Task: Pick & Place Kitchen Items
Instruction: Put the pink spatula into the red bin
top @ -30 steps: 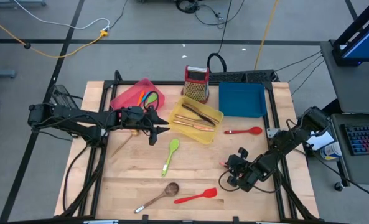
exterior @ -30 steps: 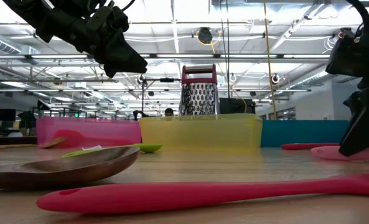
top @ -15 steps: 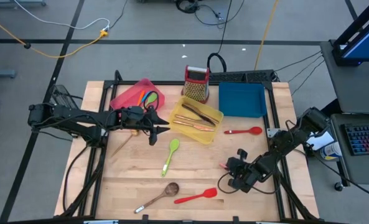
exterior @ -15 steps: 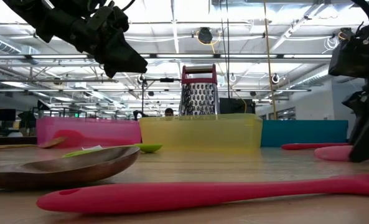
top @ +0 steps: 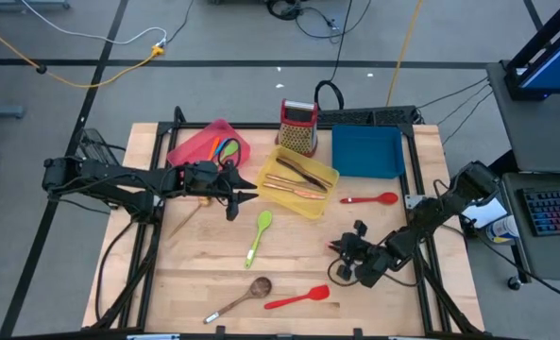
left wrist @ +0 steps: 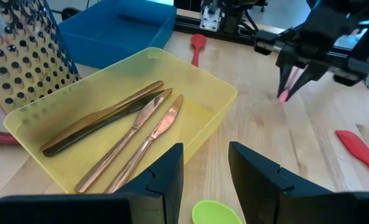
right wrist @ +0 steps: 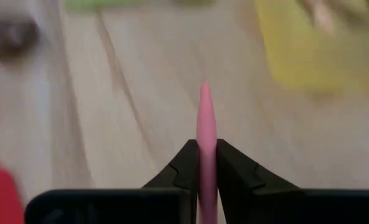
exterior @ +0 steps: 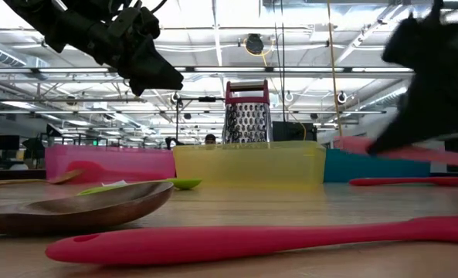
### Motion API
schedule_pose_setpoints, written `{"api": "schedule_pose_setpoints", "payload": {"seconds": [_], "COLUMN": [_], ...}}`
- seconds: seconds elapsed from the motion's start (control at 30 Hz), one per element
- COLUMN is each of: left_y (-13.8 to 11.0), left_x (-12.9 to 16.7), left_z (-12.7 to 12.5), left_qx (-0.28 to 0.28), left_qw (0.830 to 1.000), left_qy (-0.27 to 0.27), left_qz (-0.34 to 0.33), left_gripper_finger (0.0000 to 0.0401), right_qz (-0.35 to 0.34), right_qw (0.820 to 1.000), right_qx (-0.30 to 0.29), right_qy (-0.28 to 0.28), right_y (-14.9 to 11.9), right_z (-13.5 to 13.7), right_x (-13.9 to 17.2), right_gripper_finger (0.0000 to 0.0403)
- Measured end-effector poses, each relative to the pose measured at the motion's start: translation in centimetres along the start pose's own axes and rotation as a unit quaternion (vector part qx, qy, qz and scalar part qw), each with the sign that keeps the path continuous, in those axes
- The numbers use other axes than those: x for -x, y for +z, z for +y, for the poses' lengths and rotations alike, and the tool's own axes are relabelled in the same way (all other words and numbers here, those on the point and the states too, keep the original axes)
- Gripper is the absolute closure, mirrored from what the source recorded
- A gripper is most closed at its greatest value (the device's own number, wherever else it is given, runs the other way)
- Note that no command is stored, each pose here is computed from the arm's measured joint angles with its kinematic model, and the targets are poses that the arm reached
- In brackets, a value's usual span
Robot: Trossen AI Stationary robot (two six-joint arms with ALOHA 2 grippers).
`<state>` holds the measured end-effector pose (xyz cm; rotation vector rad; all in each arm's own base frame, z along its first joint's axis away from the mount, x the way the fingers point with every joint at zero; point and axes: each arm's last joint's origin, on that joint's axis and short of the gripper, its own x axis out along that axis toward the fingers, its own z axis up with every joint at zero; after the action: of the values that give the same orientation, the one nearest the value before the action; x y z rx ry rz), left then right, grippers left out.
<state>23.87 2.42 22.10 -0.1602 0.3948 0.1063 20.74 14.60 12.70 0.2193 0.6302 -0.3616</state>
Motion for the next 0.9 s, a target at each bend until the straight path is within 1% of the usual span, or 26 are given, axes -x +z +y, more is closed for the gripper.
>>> {"api": "schedule_pose_setpoints", "payload": {"seconds": [0.1, 0.2, 0.37, 0.47, 0.53, 0.6, 0.7, 0.8, 0.9], "left_y": [0.0, 0.2, 0.4, 0.4, 0.4, 0.4, 0.8, 1.3, 1.8], "left_x": [0.0, 0.0, 0.0, 0.0, 0.0, 0.0, -0.1, -0.6, -1.6], "left_z": [-0.1, -0.2, -0.6, -1.0, -1.2, -1.4, -2.0, -2.6, -3.1], "left_qx": [-0.010, -0.020, -0.033, -0.039, -0.042, -0.050, -0.069, -0.096, -0.125], "left_qw": [1.000, 1.000, 0.999, 0.999, 0.998, 0.998, 0.995, 0.989, 0.978], "left_qy": [-0.001, -0.005, -0.014, -0.021, -0.025, -0.029, -0.041, -0.052, -0.057], "left_qz": [-0.003, -0.009, -0.024, -0.026, -0.026, -0.029, -0.058, -0.098, -0.154], "left_gripper_finger": [0.0268, 0.0268, 0.0268, 0.0268, 0.0268, 0.0268, 0.0268, 0.0268, 0.0268], "right_qz": [-0.057, -0.117, -0.219, -0.258, -0.291, -0.325, -0.375, -0.419, -0.448], "right_qw": [0.998, 0.992, 0.973, 0.960, 0.949, 0.938, 0.919, 0.896, 0.875], "right_qx": [0.018, 0.033, 0.075, 0.101, 0.107, 0.109, 0.111, 0.120, 0.129], "right_qy": [0.003, 0.019, 0.025, 0.048, 0.059, 0.058, 0.051, 0.088, 0.132], "right_y": [1.6, 3.9, 7.4, 9.0, 10.0, 11.1, 12.5, 13.8, 14.6], "right_z": [0.3, 0.5, 0.4, 0.1, -0.2, -0.6, -1.3, -2.0, -2.8], "right_x": [-0.4, -0.9, -1.3, -1.5, -1.4, -1.3, -1.1, -1.1, -1.2], "right_gripper_finger": [0.0374, 0.0374, 0.0372, 0.0370, 0.0371, 0.0371, 0.0370, 0.0369, 0.0370]}}
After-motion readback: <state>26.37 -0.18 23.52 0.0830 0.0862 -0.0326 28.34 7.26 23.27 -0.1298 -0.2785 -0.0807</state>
